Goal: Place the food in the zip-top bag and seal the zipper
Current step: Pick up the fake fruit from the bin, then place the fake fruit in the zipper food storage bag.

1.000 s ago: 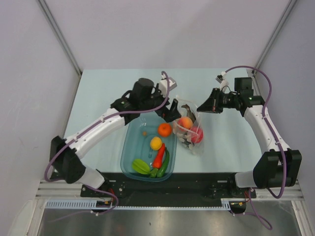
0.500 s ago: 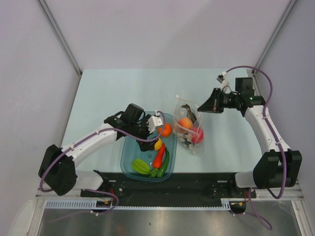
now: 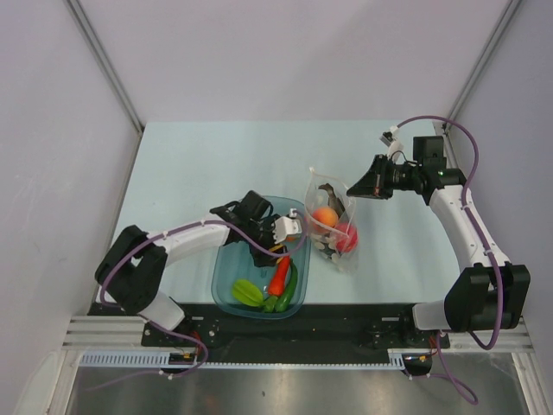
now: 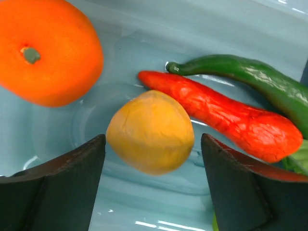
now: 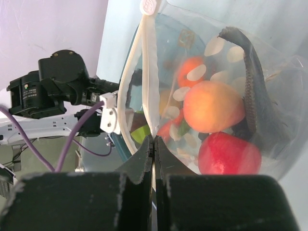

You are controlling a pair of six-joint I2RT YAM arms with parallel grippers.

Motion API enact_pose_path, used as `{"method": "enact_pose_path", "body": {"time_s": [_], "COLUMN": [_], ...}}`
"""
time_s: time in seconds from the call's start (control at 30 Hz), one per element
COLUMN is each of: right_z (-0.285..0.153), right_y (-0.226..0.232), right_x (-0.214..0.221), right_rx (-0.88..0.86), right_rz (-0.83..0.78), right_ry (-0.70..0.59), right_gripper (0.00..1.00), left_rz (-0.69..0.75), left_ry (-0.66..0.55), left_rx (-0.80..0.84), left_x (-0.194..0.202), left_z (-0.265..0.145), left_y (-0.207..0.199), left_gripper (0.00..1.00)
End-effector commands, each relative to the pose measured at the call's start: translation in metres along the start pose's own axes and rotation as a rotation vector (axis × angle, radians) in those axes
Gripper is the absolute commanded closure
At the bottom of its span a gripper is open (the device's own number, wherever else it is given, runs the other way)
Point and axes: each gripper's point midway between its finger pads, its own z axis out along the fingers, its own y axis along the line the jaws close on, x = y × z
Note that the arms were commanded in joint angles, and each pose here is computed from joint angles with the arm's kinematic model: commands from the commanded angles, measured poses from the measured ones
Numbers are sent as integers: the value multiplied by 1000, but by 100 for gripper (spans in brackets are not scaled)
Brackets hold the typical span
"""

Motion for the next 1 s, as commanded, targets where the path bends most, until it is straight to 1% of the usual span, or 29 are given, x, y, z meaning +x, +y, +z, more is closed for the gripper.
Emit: {"method": "enact_pose_path", "body": {"time_s": [0.0, 0.03, 0.07, 0.1, 0.17, 0.2, 0.23, 0.27, 0.33, 0.37, 0.4, 0.47, 0.5, 0.53, 0.57, 0.6, 0.63, 0.7, 0.73, 0.77, 0.8, 0.83, 0.9, 0.93, 0.97], "right_z": [-3, -4, -4, -4, -4, -4, -3, -3, -2, -1, -1, 0, 1, 2, 3, 4, 4, 5, 5, 5, 5, 5, 5, 5, 5], "right_y": [4, 4, 4, 4, 4, 5, 4, 4, 3, 4, 4, 3, 3, 3, 3, 4, 5, 7, 7, 8, 7, 7, 6, 6, 6], "right_x": [-7, -7, -7, -7, -9, -8, -8, -8, -8, -7, -8, -7, -6, -5, -4, -3, -3, -5, -5, -6, -7, -8, -7, -7, -7], "right_rx": [1, 2, 2, 3, 2, 1, 1, 1, 0, -3, -4, -6, -8, -8, -10, -11, -13, -17, -18, -18, -16, -14, -11, -9, -9], "right_rz": [-28, -25, -28, -31, -31, -32, -28, -27, -27, -24, -26, -24, -21, -21, -20, -21, -24, -30, -28, -30, -32, -33, -32, -29, -29], "right_ry": [-25, -22, -22, -23, -25, -25, -24, -24, -24, -20, -24, -21, -19, -18, -12, -9, -7, -9, -10, -12, -15, -18, -19, -18, -18], "right_gripper": [100, 100, 100, 100, 100, 100, 100, 100, 100, 100, 100, 100, 100, 100, 100, 100, 100, 100, 100, 100, 100, 100, 100, 100, 100], "left_rz": [9, 17, 7, 19, 25, 48, 64, 79, 94, 62, 70, 24, 29, 6, -4, 1, -14, -22, -37, -34, -42, -57, -97, -122, -140], "left_ry": [-46, -61, -48, -85, -156, -224, -253, -290, -405, -440, -497, -542, -581, -560, -559, -575, -556, -553, -531, -533, -505, -487, -430, -421, -432], "left_rx": [-17, -20, -3, -11, 13, -24, -45, -62, -107, -111, -130, -138, -159, -167, -154, -160, -160, -167, -160, -171, -168, -173, -196, -204, -215], "left_x": [-31, -40, -39, -48, -64, -82, -91, -102, -138, -149, -172, -194, -214, -219, -227, -239, -241, -250, -249, -254, -251, -251, -248, -248, -246], "left_z": [-2, -8, -14, -30, -51, -75, -85, -96, -127, -135, -147, -153, -164, -154, -149, -153, -141, -134, -121, -120, -111, -106, -98, -99, -107], "left_y": [13, 16, 11, 11, 4, 6, 7, 6, 8, 8, 12, 13, 17, 24, 23, 25, 31, 34, 38, 39, 41, 44, 55, 57, 60], "left_gripper": [38, 44, 50, 58, 63, 66, 68, 68, 67, 66, 65, 65, 65, 65, 65, 65, 64, 63, 63, 59, 55, 39, 27, 21, 17]}}
